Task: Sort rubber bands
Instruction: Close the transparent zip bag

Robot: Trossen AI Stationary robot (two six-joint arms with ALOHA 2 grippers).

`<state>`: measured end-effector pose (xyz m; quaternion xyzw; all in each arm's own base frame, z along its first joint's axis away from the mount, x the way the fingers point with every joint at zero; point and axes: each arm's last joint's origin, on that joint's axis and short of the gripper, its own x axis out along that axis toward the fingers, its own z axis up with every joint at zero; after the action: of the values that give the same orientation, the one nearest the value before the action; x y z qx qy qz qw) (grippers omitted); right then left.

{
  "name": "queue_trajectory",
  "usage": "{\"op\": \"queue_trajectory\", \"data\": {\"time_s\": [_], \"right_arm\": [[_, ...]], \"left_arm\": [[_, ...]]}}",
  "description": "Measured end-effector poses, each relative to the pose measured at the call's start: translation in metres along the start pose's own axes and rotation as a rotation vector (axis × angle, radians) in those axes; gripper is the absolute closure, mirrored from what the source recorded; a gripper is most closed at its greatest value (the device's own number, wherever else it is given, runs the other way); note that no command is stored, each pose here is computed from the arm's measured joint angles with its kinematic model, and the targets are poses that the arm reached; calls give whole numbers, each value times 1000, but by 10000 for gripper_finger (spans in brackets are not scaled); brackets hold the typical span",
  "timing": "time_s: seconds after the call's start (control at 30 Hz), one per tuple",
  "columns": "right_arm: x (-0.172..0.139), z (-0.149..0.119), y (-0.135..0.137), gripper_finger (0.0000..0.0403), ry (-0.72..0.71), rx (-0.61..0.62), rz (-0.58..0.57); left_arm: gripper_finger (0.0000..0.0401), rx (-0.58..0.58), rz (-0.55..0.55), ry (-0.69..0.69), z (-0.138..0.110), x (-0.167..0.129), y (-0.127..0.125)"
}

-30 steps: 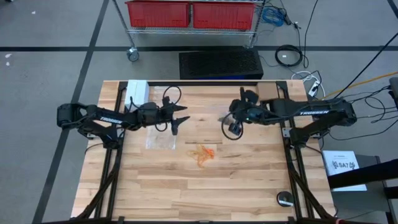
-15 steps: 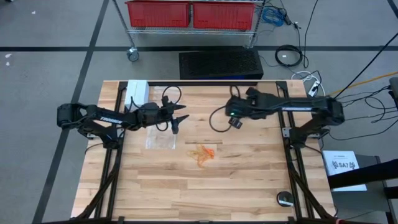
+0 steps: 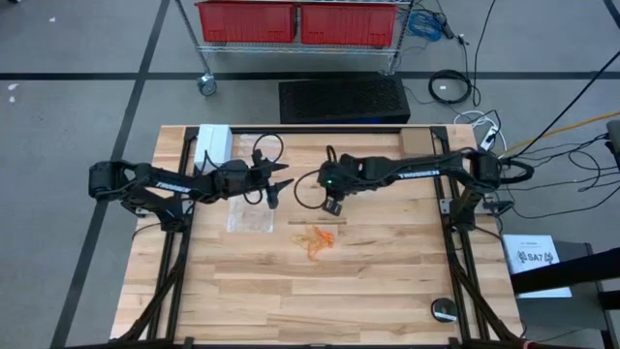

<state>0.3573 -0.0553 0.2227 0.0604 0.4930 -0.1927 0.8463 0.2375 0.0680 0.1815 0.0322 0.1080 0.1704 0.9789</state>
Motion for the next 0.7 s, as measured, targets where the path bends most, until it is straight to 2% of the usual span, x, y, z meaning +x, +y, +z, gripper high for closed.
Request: {"op": "queue_trajectory", "data": {"time_s": [0.2, 0.3, 0.4, 0.47, 0.53, 0.7], "right_arm": [[0, 10, 2, 246, -99, -24, 20], [0, 11, 2, 206, -107, -27, 49], [1, 9, -3, 184, -85, -77, 13], [4, 8, -14, 187, -53, -96, -46], [11, 7, -28, 206, -26, -105, -103], [36, 4, -63, 311, 55, -110, -160]], "left_arm": [[166, 0, 0, 3, 0, 0, 0], [166, 1, 0, 3, 0, 0, 0], [166, 1, 0, 3, 0, 0, 0], [166, 1, 0, 5, 0, 0, 0], [166, 1, -1, 7, -1, 0, 0], [166, 3, -2, 25, -2, 0, 0]]}}
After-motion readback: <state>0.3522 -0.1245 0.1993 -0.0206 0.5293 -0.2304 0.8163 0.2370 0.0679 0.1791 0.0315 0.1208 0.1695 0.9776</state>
